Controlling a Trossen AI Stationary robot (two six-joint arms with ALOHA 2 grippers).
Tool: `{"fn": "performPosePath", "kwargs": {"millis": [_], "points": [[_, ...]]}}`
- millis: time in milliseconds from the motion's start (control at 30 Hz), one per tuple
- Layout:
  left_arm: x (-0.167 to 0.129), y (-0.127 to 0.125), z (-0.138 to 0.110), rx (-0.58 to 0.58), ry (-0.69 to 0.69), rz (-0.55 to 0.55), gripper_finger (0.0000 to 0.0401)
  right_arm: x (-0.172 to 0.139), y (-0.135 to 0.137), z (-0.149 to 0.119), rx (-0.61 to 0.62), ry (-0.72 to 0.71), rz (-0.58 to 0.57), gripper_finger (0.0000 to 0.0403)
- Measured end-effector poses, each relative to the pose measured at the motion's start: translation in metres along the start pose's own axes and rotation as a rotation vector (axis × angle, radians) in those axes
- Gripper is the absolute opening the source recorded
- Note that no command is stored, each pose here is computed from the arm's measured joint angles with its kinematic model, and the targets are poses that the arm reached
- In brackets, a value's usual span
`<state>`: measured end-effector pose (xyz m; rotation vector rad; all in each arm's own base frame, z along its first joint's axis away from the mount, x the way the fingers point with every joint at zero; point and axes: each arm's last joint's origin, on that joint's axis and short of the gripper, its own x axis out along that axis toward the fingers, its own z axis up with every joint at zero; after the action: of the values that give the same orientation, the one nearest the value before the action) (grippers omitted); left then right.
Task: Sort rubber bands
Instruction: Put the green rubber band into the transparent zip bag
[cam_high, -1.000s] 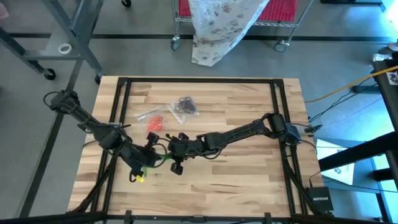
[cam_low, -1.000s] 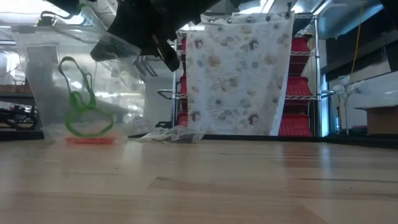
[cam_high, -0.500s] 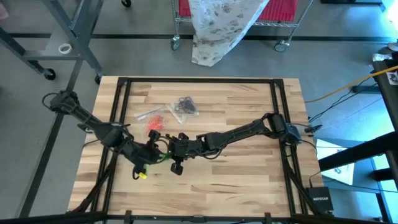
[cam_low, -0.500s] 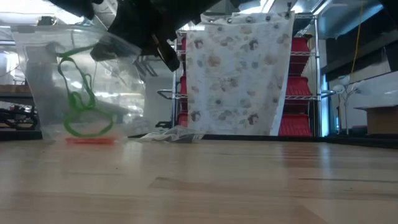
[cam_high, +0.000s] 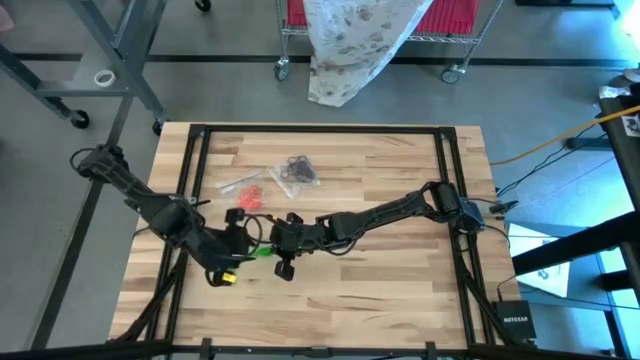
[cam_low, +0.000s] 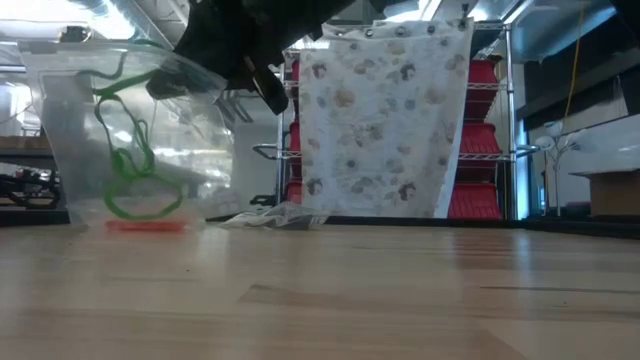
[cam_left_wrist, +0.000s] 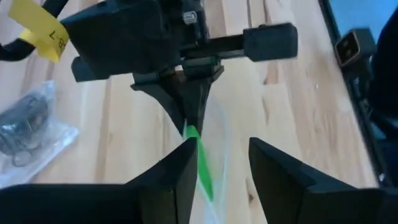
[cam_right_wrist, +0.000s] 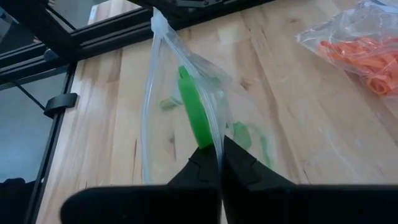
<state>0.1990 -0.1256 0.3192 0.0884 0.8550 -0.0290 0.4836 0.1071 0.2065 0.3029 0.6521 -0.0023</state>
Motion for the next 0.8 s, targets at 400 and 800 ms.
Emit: {"fn": "performPosePath", "kwargs": {"millis": [400, 800], "points": [[0.039, 0.008, -0.017, -0.206, -0.043, 0.072, 0.011, 0.0, 0.0, 0.0, -0.003, 0.001, 0.0, 0.0], [0.054, 0.01, -0.031, -0.252, -0.023, 0.066, 0.0088, 0.0, 0.0, 0.0, -0.008, 0.001, 0.0, 0.0]]}}
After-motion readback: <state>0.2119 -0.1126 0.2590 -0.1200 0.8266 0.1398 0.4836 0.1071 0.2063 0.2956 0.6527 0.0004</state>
